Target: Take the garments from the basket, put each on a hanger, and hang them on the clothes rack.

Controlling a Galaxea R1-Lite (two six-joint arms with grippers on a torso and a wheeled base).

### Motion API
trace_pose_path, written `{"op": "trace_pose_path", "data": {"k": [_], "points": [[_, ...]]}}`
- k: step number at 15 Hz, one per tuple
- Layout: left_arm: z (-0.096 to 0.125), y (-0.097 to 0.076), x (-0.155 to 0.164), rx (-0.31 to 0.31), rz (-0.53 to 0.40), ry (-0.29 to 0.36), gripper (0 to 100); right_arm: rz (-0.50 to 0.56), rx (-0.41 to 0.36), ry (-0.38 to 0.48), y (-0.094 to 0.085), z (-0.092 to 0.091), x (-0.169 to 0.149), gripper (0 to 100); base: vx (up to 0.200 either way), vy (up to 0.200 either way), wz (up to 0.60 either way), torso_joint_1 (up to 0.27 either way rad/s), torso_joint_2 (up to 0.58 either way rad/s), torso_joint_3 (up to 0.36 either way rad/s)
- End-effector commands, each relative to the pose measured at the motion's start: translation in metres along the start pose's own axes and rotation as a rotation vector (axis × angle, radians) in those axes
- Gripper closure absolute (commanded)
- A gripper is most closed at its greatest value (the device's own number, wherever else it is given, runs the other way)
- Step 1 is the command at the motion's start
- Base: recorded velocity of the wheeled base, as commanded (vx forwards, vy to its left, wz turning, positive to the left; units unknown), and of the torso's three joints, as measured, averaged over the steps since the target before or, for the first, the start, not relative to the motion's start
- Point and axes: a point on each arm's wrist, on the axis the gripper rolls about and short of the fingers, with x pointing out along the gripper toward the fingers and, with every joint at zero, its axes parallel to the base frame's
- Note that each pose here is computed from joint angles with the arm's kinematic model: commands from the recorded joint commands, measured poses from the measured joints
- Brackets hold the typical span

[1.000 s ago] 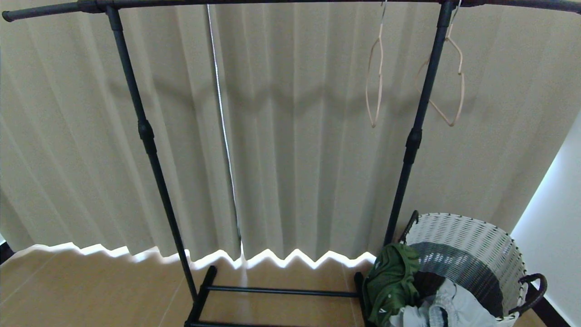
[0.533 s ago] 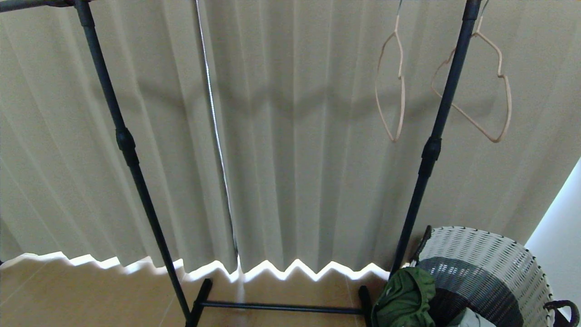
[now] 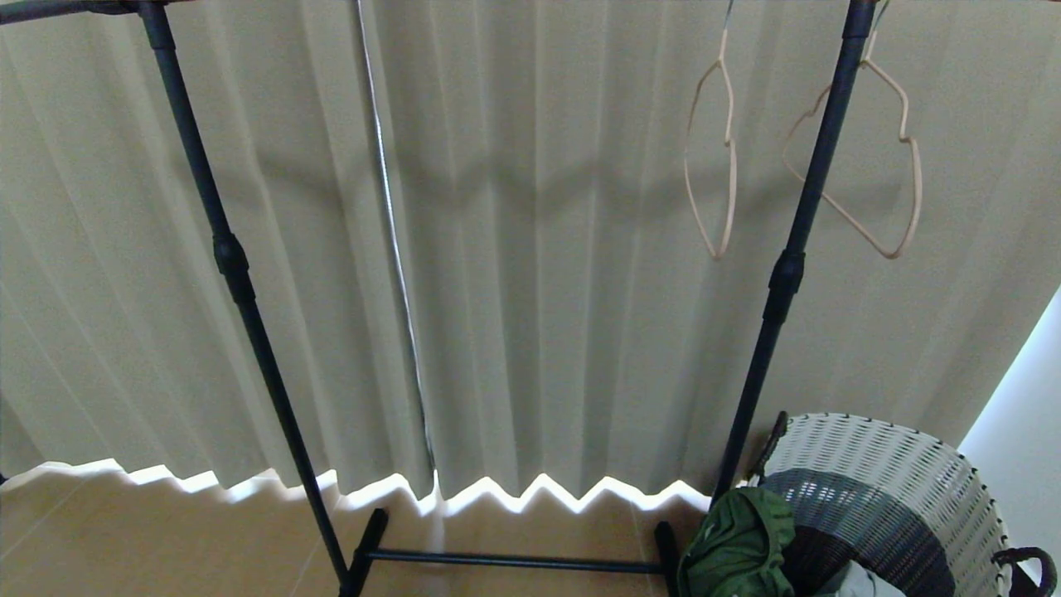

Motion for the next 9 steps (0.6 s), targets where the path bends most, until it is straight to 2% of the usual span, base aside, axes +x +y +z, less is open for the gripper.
{"op": "trace_pose_path", "data": {"k": [1, 3, 5, 6, 7, 8, 9], "points": [[0.000, 0.000, 0.000, 0.000, 0.000, -0.001, 0, 0.020, -0.072, 0.086, -0.003, 0.019, -0.001, 0, 0.000, 0.000, 0.00, 0.000, 0.00, 0.000], [0.000, 0.000, 0.000, 0.000, 0.000, -0.001, 0, 0.049, -0.105, 0.225, -0.005, 0.039, 0.017, 0, 0.000, 0.000, 0.00, 0.000, 0.00, 0.000], [0.000, 0.000, 0.000, 0.000, 0.000, -0.001, 0, 0.083, -0.143, 0.365, -0.004, 0.050, 0.038, 0, 0.000, 0.000, 0.00, 0.000, 0.00, 0.000], [0.000, 0.000, 0.000, 0.000, 0.000, -0.001, 0, 0.110, -0.164, 0.498, -0.003, 0.055, 0.062, 0, 0.000, 0.000, 0.00, 0.000, 0.00, 0.000], [0.000, 0.000, 0.000, 0.000, 0.000, -0.001, 0, 0.133, -0.213, 0.589, -0.001, 0.056, 0.082, 0, 0.000, 0.000, 0.00, 0.000, 0.00, 0.000], [0.000, 0.000, 0.000, 0.000, 0.000, -0.001, 0, 0.145, -0.255, 0.629, 0.000, 0.054, 0.092, 0, 0.000, 0.000, 0.00, 0.000, 0.00, 0.000], [0.000, 0.000, 0.000, 0.000, 0.000, -0.001, 0, 0.168, -0.349, 0.699, 0.002, 0.048, 0.109, 0, 0.000, 0.000, 0.00, 0.000, 0.00, 0.000]]}}
